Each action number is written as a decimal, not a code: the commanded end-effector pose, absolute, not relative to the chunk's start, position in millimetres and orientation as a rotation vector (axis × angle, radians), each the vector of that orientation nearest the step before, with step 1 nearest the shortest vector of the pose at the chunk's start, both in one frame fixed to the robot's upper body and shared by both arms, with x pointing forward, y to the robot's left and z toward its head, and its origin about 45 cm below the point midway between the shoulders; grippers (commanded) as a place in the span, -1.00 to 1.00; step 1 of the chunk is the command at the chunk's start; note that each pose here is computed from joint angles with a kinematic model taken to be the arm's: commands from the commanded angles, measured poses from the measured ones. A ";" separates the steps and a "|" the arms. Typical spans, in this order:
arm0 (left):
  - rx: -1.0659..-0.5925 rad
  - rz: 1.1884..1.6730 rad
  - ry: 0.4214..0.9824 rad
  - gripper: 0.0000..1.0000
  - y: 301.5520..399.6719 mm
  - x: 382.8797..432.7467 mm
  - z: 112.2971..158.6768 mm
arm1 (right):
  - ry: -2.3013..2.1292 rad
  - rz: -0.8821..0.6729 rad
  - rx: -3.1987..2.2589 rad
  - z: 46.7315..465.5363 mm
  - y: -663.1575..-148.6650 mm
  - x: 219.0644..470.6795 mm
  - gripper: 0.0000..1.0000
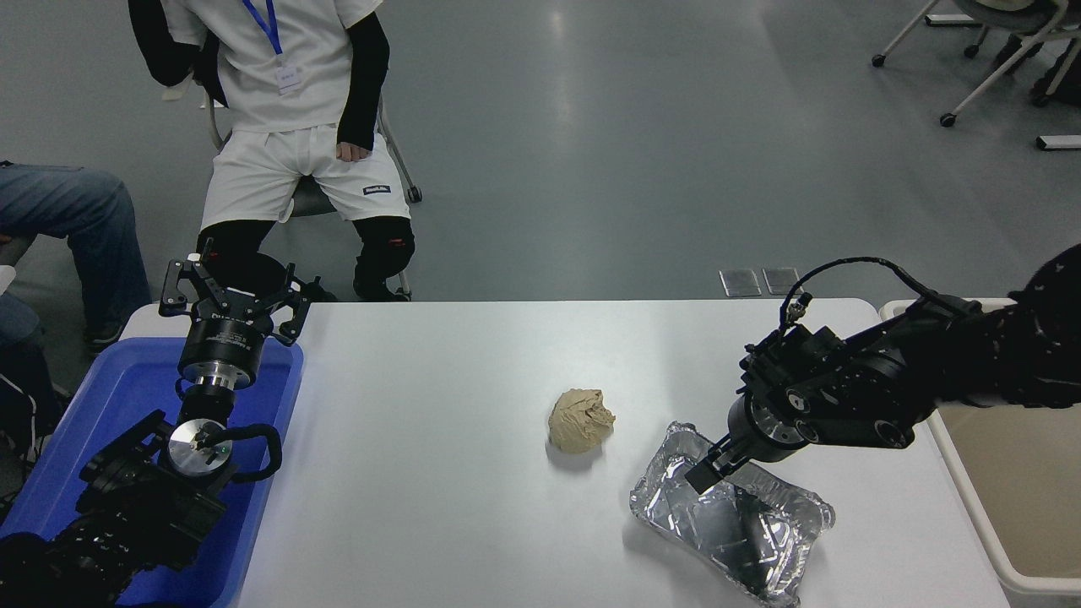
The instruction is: Pick up foil plate and place in dustbin
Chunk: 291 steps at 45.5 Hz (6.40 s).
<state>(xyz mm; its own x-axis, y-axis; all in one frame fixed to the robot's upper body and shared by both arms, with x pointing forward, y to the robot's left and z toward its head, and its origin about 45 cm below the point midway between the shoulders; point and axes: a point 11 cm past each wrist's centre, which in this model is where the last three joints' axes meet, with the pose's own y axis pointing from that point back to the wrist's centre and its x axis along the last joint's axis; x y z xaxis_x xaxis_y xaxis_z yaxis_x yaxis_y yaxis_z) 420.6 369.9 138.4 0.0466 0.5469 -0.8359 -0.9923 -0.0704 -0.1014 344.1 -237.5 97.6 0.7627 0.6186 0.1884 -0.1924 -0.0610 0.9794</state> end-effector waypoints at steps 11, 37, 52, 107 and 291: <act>-0.875 1.440 0.675 0.98 369.9 420.6 138.4 | 0.344 0.704 1.467 72.8 -256.7 338.1 0.99; -0.875 1.440 0.675 0.98 369.9 420.6 138.4 | 0.248 0.749 1.496 54.4 -268.0 332.2 0.53; -0.874 1.440 0.675 0.98 369.8 420.6 138.3 | 0.178 0.632 1.477 59.6 -298.5 331.0 -1.00; -0.876 1.439 0.675 0.98 369.8 420.6 138.5 | 0.236 0.486 1.425 171.1 -329.5 319.3 -1.00; -0.877 1.441 0.674 0.98 370.0 420.6 138.4 | -1.346 0.044 0.991 152.2 -640.3 292.7 -1.00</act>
<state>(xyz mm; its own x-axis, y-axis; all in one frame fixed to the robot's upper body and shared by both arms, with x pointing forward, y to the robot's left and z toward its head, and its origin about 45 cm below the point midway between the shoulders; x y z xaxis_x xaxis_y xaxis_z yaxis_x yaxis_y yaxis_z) 420.6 369.9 138.4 0.0466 0.5468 -0.8359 -0.9923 -0.0704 -0.1014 304.4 -641.8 196.2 0.3893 -0.5386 0.7472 -0.5490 0.5157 0.6578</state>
